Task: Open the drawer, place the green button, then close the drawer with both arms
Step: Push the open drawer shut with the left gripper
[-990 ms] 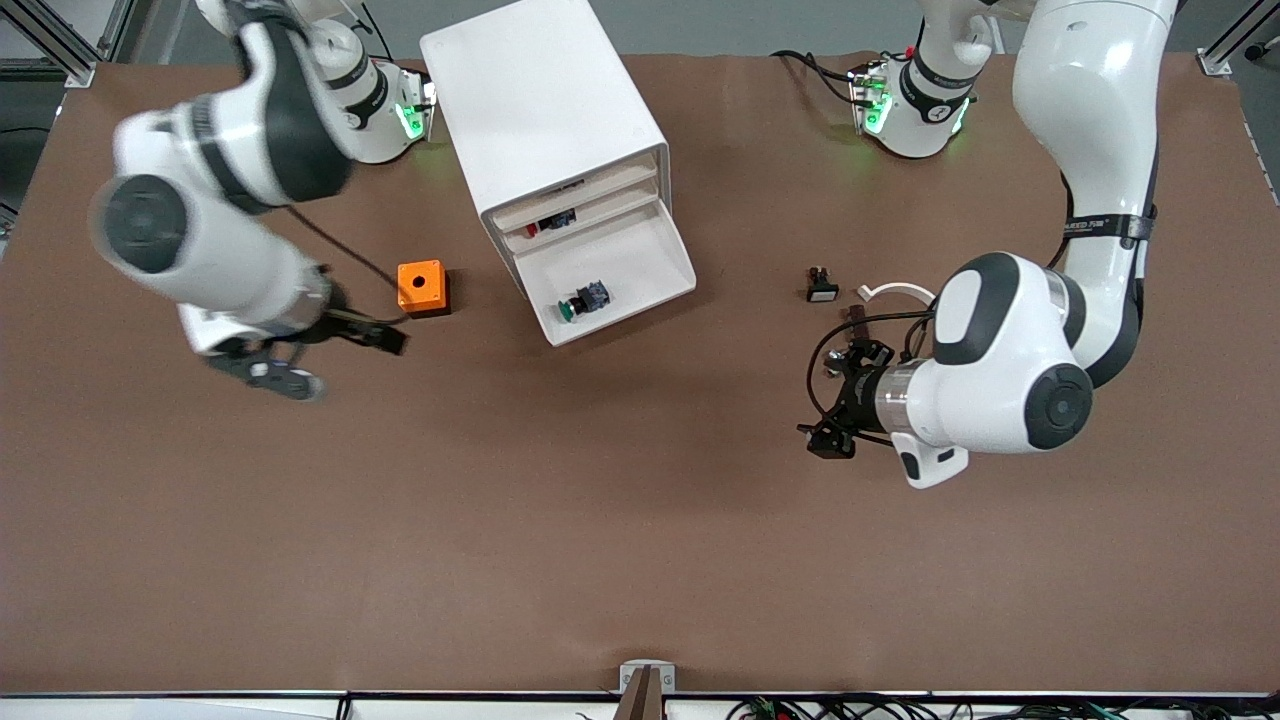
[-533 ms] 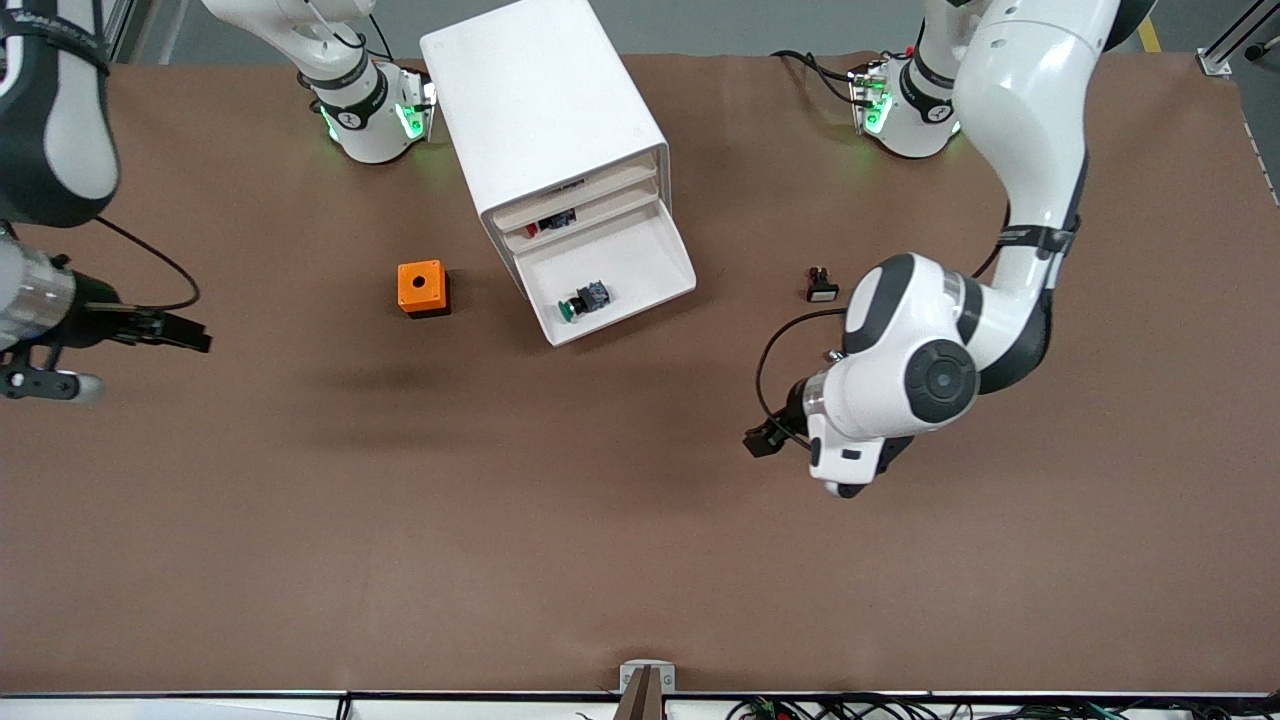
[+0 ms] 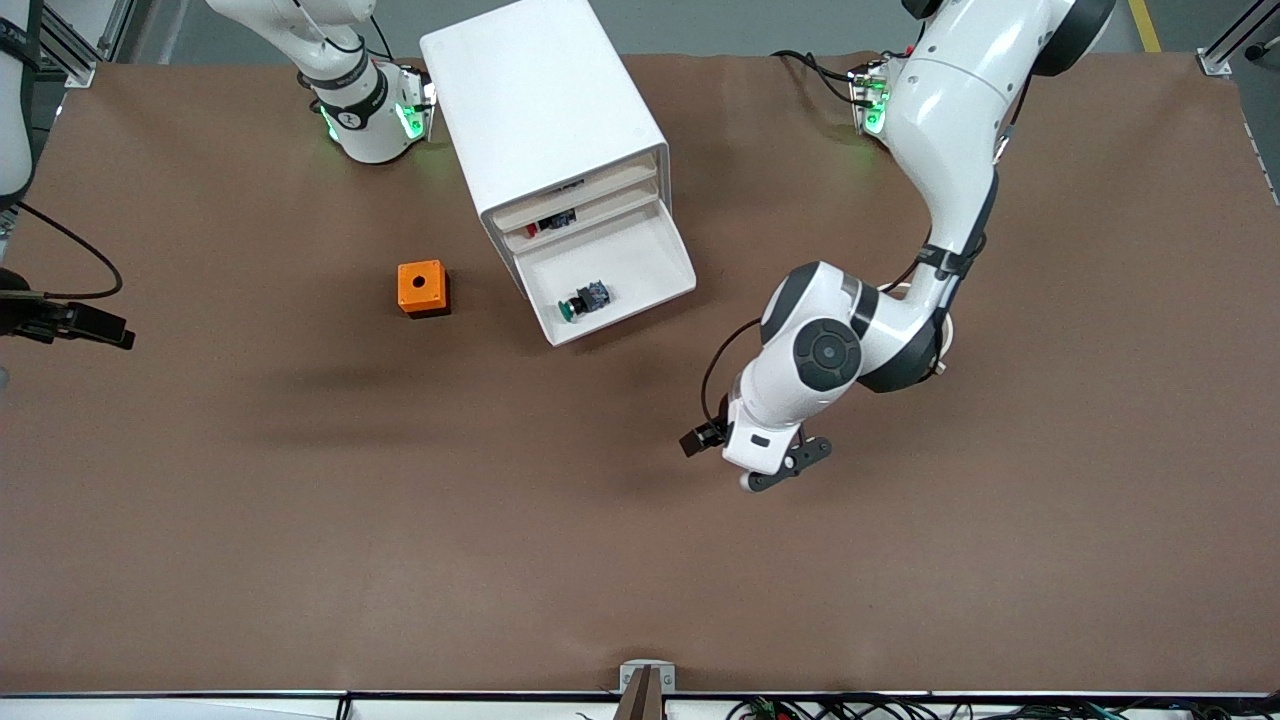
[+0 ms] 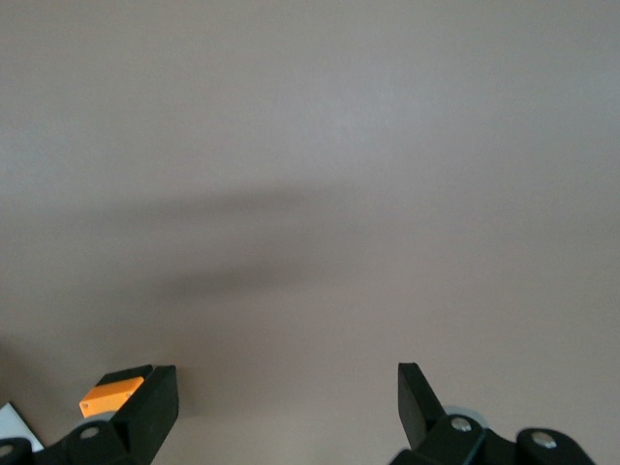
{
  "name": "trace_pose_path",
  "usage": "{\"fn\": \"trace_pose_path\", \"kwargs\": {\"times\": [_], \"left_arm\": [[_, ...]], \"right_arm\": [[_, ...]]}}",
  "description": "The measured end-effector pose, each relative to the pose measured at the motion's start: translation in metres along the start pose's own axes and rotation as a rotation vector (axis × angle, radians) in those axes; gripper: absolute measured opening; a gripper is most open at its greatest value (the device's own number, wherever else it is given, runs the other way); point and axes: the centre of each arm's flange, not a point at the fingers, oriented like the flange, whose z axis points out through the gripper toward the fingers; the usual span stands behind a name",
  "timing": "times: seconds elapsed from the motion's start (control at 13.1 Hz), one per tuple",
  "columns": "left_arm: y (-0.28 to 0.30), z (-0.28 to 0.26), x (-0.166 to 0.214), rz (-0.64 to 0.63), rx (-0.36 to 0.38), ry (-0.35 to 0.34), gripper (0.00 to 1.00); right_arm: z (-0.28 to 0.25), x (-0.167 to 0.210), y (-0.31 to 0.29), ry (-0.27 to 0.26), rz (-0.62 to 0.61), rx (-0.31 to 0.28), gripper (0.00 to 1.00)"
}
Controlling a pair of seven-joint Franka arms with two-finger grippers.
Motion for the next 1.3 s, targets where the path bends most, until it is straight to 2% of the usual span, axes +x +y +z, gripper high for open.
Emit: {"fn": "trace_pose_path", "kwargs": {"times": [0.15,0.38,0.76,0.99,1.3], "left_arm": [[0.009,0.021,-0.019,-0.003,-0.001,-0.005,1.00],[0.018,0.048,-0.060,-0.036,0.037,-0.035,1.00],[0.032,0.075,-0.137,-0.099,0.133,-0.085,1.00],[0.034,0.083,-0.179,-0.114,0.238,-0.123,1.00],[0.041,0.090,-0.222,-0.120,0.274,-0.127,1.00]], "right_arm": [[-0.021,0.002,0.001,0.033,0.001,-0.005,1.00],[-0.029,0.003,-0.003,0.046,-0.005,-0.005,1.00],[-0.023,-0.003,-0.005,-0.005,-0.005,0.016,1.00],[-0.027,-0.025,-0.016,-0.012,-0.018,0.031,1.00],[-0.043,-0.060,-0.035,0.004,-0.036,0.039,1.00]]}}
